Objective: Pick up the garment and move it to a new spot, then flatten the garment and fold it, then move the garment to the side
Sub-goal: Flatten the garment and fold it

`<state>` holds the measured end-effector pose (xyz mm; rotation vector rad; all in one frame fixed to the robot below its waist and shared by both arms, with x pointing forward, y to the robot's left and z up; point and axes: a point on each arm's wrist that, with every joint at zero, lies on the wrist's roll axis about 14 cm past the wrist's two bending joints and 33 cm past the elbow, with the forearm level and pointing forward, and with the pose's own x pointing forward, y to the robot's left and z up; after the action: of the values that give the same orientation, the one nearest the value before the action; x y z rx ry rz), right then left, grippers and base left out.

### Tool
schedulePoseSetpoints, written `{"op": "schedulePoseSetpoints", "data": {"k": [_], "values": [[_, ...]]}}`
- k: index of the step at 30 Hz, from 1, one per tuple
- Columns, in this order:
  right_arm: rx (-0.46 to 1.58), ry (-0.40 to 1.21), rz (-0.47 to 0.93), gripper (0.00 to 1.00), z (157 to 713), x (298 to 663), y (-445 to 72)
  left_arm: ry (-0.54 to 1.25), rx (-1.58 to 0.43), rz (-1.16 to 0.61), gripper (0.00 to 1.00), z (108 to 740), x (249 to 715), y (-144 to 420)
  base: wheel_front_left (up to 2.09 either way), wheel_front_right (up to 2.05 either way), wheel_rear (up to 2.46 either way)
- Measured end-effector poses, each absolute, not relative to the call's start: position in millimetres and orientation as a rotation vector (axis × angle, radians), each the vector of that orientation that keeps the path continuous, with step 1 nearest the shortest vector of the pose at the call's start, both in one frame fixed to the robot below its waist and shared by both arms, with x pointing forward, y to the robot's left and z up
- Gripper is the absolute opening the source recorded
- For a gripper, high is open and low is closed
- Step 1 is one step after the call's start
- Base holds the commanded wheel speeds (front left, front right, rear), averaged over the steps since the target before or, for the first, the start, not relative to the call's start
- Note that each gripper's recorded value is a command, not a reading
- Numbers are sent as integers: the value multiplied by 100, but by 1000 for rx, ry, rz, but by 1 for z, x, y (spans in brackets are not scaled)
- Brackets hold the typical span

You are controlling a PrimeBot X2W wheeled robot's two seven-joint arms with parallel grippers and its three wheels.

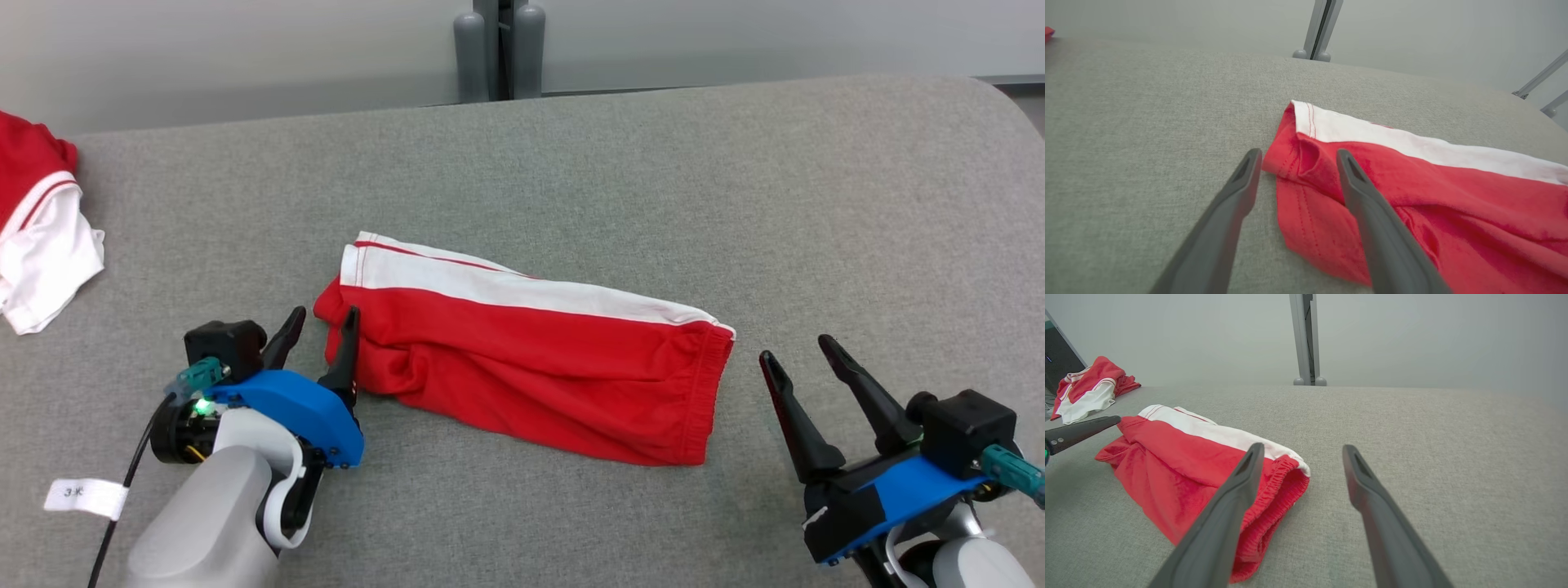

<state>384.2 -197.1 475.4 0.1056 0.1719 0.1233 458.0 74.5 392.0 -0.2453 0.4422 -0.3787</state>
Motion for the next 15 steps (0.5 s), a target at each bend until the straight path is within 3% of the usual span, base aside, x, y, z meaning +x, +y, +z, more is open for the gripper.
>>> {"op": "schedulePoseSetpoints", "data": {"k": [12, 13, 15], "values": [[102, 177, 138, 100, 471, 393, -193, 614, -219, -392, 98, 355, 457, 65, 0, 0, 0], [102, 177, 138, 100, 471, 393, -193, 613, -225, -399, 60, 356, 456, 63, 0, 0, 0], [102, 176, 137, 100, 471, 394, -193, 614, -231, -416, 0, 357, 454, 59, 0, 0, 0]]}}
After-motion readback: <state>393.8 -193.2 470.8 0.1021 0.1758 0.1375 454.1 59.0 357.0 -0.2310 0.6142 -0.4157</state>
